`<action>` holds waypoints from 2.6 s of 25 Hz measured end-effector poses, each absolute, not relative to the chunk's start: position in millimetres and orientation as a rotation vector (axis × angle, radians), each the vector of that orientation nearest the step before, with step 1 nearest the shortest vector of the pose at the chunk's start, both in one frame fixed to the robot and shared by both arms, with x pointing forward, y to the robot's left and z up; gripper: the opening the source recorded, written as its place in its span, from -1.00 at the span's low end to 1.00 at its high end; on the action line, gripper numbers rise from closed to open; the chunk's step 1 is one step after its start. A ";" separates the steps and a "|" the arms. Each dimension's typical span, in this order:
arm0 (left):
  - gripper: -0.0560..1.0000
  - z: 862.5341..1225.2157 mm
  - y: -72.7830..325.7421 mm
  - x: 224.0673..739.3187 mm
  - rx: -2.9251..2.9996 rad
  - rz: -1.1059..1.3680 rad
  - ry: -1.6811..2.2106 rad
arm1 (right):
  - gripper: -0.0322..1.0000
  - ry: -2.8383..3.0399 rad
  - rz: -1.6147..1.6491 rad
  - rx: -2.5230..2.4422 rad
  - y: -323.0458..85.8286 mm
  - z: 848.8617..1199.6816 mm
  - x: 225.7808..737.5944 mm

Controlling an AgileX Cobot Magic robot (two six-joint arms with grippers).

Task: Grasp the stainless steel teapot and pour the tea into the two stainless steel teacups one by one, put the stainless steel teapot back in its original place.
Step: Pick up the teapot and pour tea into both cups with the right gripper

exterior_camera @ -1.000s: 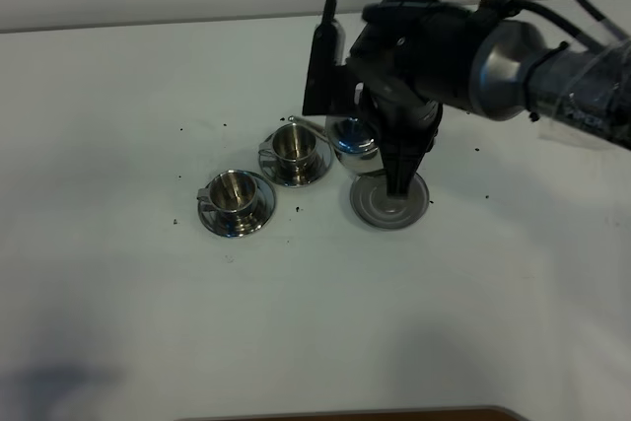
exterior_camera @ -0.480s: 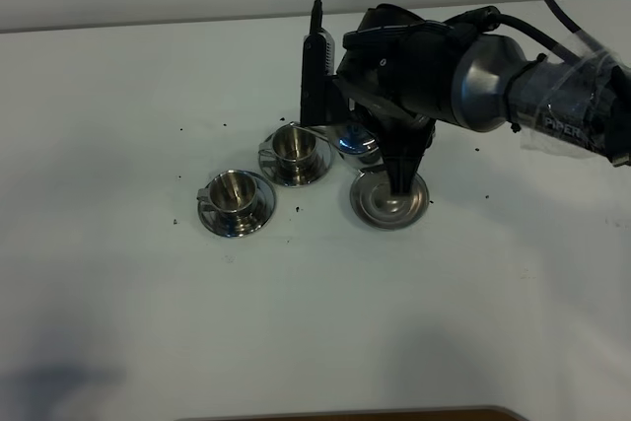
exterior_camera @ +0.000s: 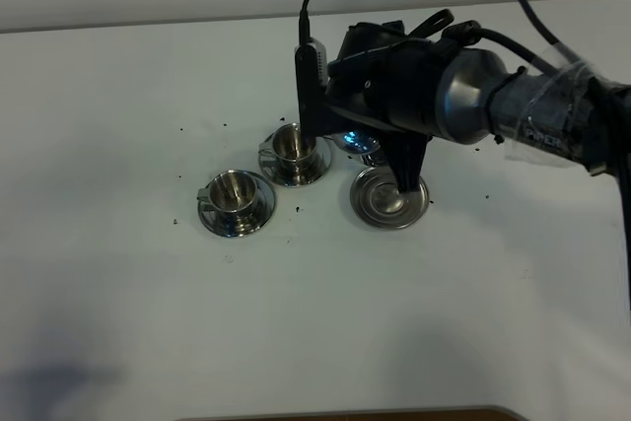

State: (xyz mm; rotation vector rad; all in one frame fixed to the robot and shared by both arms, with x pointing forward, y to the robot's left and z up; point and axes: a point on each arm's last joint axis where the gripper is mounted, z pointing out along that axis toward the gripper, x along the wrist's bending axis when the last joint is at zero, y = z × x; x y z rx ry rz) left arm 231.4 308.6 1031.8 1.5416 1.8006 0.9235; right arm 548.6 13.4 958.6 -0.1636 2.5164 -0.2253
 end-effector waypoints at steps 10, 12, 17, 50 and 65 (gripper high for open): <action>-0.09 1031.8 308.6 231.4 1.542 0.923 1.801 | -0.57 2.463 -0.309 -0.218 27.3 951.4 551.5; -0.09 1031.8 308.6 231.4 1.542 0.923 1.801 | -0.57 2.450 -0.323 -0.225 27.6 953.0 551.6; -0.09 1031.8 308.6 231.4 1.542 0.923 1.801 | -0.57 2.438 -0.358 -0.234 25.8 954.1 552.0; -0.09 1031.8 308.6 231.4 1.543 0.924 1.800 | -0.57 2.278 -0.463 -0.460 31.7 962.9 554.3; -0.09 1031.8 308.6 231.4 1.542 0.924 1.800 | -0.57 2.211 -0.538 -0.544 30.3 967.0 557.4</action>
